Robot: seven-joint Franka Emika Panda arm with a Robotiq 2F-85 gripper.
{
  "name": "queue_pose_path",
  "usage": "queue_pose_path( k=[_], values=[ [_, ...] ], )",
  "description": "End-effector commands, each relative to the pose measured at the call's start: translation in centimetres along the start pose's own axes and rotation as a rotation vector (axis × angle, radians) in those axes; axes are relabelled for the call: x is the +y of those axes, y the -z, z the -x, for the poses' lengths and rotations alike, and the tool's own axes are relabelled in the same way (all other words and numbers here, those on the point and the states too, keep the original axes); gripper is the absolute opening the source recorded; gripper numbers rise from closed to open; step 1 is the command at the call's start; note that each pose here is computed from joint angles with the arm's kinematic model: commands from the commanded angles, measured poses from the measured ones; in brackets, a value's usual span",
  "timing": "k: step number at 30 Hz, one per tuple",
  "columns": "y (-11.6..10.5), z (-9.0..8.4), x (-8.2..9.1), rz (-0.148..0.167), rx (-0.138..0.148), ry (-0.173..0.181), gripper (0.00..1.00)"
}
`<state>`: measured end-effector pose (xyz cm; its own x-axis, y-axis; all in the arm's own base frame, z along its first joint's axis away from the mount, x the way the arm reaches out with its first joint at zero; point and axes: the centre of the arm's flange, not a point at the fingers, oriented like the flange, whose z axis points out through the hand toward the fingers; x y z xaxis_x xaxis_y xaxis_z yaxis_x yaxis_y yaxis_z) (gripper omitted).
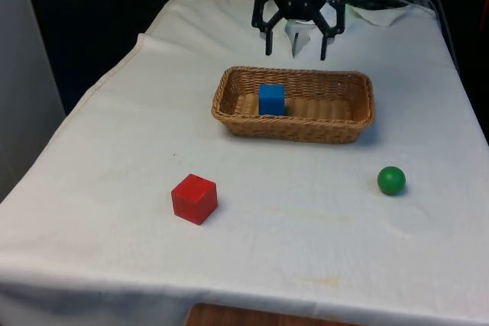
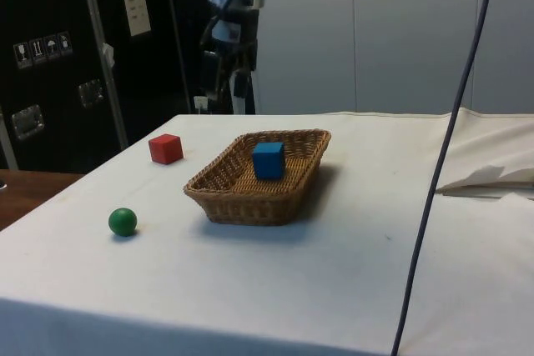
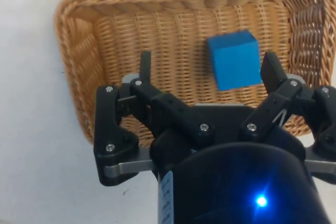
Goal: Place all non-red objects into the basket.
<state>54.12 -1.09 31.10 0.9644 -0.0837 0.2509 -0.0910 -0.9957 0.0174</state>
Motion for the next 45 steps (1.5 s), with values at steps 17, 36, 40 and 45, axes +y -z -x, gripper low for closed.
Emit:
queue_pose_path(
  k=[17, 36, 40, 45],
  values=[
    [1.0, -2.5, -4.5, -0.023, 0.015, 0.049, 1.00],
    [0.4, -4.8, -10.8, -0.040, 0.030, 0.097, 1.00],
    [-0.2, -5.2, -12.2, -0.046, 0.031, 0.106, 1.00],
    [-0.5, -5.4, -13.1, -0.052, 0.031, 0.113, 1.00]
  ],
)
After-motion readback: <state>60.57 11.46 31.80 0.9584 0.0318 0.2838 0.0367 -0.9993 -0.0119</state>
